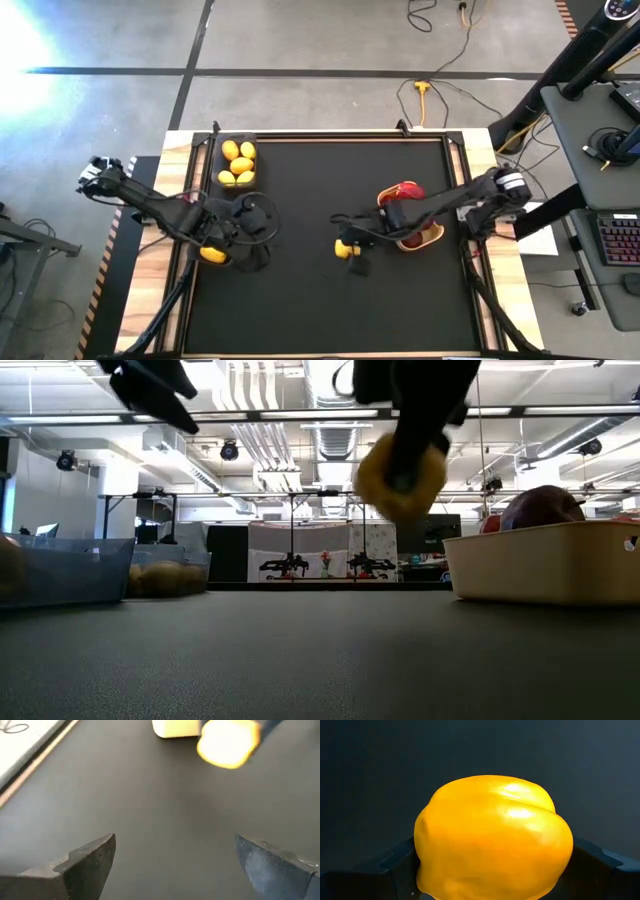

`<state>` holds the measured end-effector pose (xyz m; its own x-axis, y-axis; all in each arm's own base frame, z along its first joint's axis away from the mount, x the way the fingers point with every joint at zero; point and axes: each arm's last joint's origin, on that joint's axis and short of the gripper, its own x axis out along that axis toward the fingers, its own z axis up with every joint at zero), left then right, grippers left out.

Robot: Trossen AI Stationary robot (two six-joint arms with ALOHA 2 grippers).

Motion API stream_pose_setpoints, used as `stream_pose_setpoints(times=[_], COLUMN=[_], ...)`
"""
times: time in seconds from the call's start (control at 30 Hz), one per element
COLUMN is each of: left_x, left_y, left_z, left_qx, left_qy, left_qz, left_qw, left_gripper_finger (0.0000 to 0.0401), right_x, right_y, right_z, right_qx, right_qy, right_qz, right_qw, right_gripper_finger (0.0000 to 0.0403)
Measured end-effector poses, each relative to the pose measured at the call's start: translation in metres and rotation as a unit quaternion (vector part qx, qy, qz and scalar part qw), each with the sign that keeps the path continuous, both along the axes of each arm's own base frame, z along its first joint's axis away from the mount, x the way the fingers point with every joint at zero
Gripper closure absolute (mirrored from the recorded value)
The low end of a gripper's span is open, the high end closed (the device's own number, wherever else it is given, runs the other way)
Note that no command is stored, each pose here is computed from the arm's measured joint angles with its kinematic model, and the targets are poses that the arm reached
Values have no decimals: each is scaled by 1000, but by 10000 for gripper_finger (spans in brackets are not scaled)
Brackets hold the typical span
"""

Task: Sort produce into baskets
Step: Put the yellow bell pepper into the bottom black bin

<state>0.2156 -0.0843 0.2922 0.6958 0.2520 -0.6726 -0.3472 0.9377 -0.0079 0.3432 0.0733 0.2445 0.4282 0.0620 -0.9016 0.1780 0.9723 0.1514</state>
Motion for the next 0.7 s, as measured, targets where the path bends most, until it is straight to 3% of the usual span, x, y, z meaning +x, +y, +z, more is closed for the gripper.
stream_pose_setpoints(times=[0.2, 0.43, 0.7], left_x=[1, 8, 19], left_y=[-8, -16, -22], left_z=[-40, -72, -104], left_qx=[-50, -140, -118], left_qy=[-65, -139, -133], left_qz=[22, -18, -36], left_qw=[996, 980, 983], left_gripper_finger=[13, 13, 13], right_x=[26, 51, 67], right_y=[-21, -19, -17], right_z=[-34, -58, -69], right_qx=[-27, -32, -15], right_qy=[31, 56, 106], right_qz=[17, 30, 9], right_qw=[999, 997, 994], right_gripper_finger=[51, 49, 18])
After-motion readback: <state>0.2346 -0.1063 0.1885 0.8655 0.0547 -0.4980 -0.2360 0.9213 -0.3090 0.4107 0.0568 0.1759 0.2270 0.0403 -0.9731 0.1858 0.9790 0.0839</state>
